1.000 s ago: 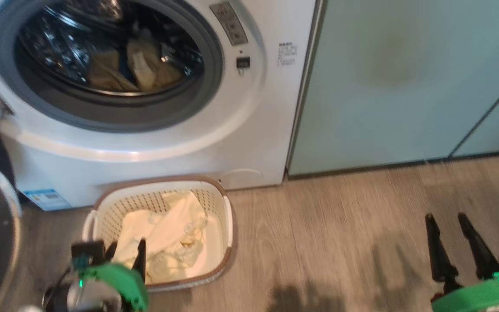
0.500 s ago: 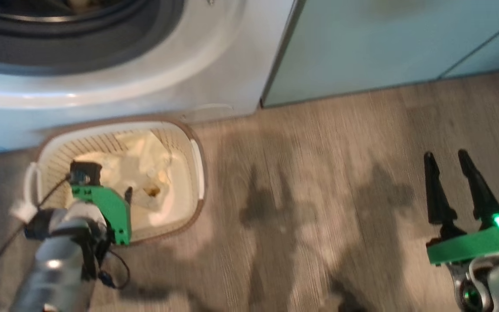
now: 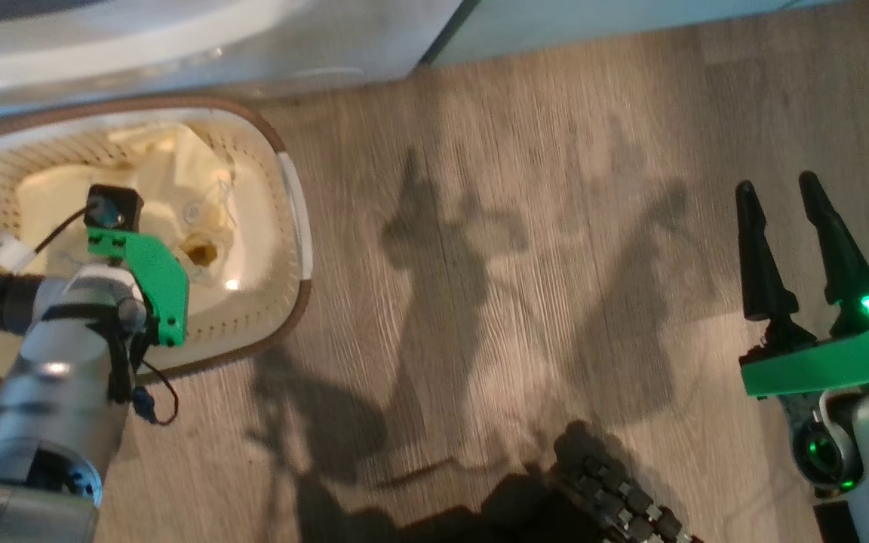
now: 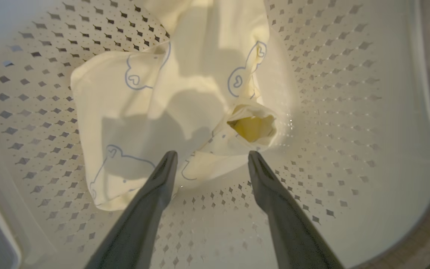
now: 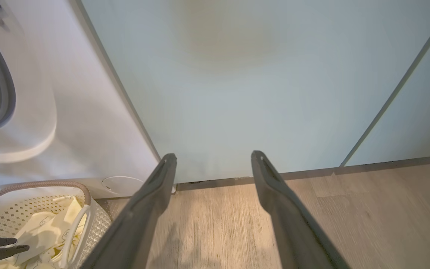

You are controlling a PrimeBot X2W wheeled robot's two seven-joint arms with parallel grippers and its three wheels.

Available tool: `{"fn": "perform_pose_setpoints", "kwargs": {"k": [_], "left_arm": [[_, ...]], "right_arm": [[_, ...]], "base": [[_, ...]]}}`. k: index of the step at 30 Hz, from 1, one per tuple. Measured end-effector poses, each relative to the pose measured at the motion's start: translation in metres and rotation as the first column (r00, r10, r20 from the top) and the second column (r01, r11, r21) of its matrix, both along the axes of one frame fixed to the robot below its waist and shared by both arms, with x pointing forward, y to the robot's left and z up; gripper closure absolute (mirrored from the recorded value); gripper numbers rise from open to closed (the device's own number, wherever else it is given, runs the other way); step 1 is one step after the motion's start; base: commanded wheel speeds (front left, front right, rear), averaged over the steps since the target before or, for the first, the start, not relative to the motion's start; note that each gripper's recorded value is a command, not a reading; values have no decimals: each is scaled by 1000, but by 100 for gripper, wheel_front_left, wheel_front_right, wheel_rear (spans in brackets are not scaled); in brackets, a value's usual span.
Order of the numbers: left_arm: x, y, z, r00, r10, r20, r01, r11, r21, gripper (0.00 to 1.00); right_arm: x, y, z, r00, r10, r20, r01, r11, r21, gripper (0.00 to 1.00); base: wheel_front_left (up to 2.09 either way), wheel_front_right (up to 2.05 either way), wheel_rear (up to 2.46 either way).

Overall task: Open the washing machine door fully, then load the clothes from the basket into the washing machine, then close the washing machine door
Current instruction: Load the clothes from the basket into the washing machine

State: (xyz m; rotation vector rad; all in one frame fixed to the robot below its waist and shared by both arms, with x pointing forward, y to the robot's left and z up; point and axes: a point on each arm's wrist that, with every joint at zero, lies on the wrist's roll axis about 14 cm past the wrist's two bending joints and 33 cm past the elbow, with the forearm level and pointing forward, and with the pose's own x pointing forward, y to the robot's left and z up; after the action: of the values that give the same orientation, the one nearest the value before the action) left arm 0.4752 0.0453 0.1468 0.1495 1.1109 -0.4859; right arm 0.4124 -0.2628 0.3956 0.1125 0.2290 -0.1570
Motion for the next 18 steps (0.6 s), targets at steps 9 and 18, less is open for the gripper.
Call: {"fn": "perform_pose_setpoints", "kwargs": {"k": [9,18], "left_arm": [[8,-7,-43,998,-16,-58,18,999,31,0],[5,-2,-83,995,-1,-104,9,997,78,0]], "right_arm": [[13,1,-34,998,8,-69,-7,1000,1,0],[17,1,-60,991,18,-132,-20,1000,-11,0]], "base": [[0,0,0],[0,0,0]]}}
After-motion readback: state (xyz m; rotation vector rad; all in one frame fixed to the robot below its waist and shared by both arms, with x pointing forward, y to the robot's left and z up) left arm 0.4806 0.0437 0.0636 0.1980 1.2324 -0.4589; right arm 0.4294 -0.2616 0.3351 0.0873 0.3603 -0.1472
